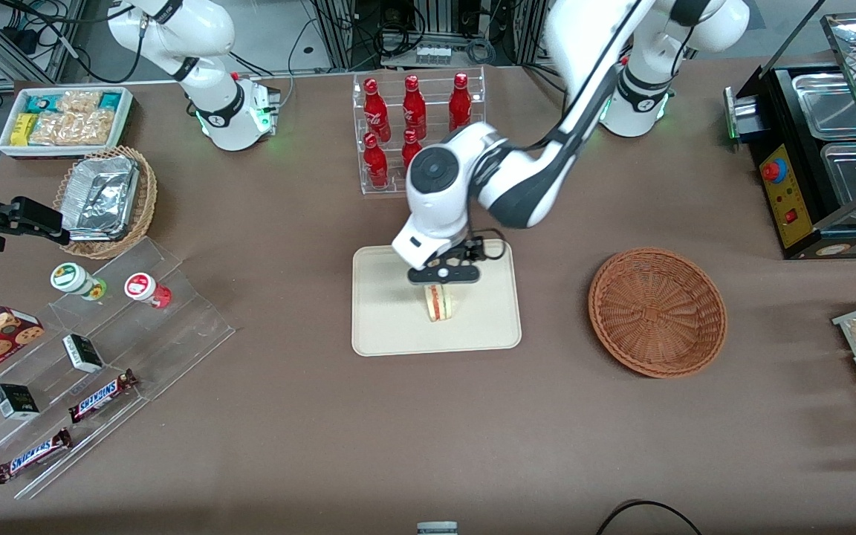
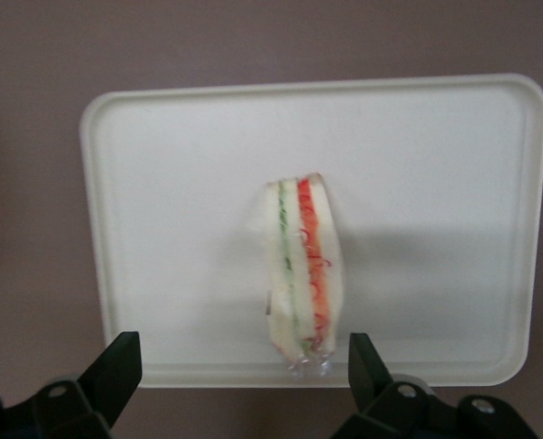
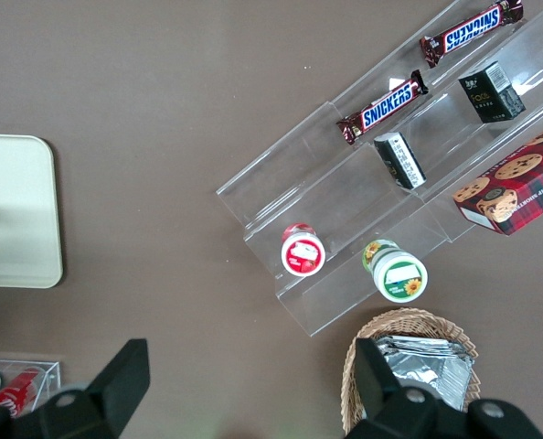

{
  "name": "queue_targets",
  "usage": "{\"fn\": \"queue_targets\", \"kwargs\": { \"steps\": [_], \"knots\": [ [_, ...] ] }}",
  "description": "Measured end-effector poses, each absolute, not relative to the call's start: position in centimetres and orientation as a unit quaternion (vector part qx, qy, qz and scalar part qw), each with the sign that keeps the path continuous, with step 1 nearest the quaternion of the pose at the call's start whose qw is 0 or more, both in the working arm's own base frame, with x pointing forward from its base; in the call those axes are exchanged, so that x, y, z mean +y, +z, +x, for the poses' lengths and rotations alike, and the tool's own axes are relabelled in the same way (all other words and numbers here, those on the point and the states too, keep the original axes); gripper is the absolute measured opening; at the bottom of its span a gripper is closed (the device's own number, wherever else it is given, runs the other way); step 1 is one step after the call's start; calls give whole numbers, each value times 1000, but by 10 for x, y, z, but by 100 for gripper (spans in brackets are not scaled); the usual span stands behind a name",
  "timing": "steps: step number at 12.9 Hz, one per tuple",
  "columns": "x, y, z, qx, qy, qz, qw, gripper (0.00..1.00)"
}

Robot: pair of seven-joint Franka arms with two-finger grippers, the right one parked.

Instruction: Place sandwich from basket to tray

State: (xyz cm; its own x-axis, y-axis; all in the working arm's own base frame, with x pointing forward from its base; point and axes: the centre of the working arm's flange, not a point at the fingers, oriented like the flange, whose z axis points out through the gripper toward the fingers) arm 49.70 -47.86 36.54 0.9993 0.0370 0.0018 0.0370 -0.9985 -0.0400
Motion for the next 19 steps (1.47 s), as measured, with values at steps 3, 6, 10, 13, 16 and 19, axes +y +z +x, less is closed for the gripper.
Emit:
{"fn": "queue_targets", "kwargs": {
  "steps": [3,6,10,13,16,19],
  "knots": [
    [-415,440,517,-65,8,-997,36,100],
    [-351,491,528,-102,24,-993,53,100],
    [-262,540,539,-80,51,-994,63,100],
    [-197,568,545,-60,61,-995,59,100],
    [-137,586,547,-38,72,-995,51,100],
    [-96,606,538,6,78,-996,43,100]
  ]
}}
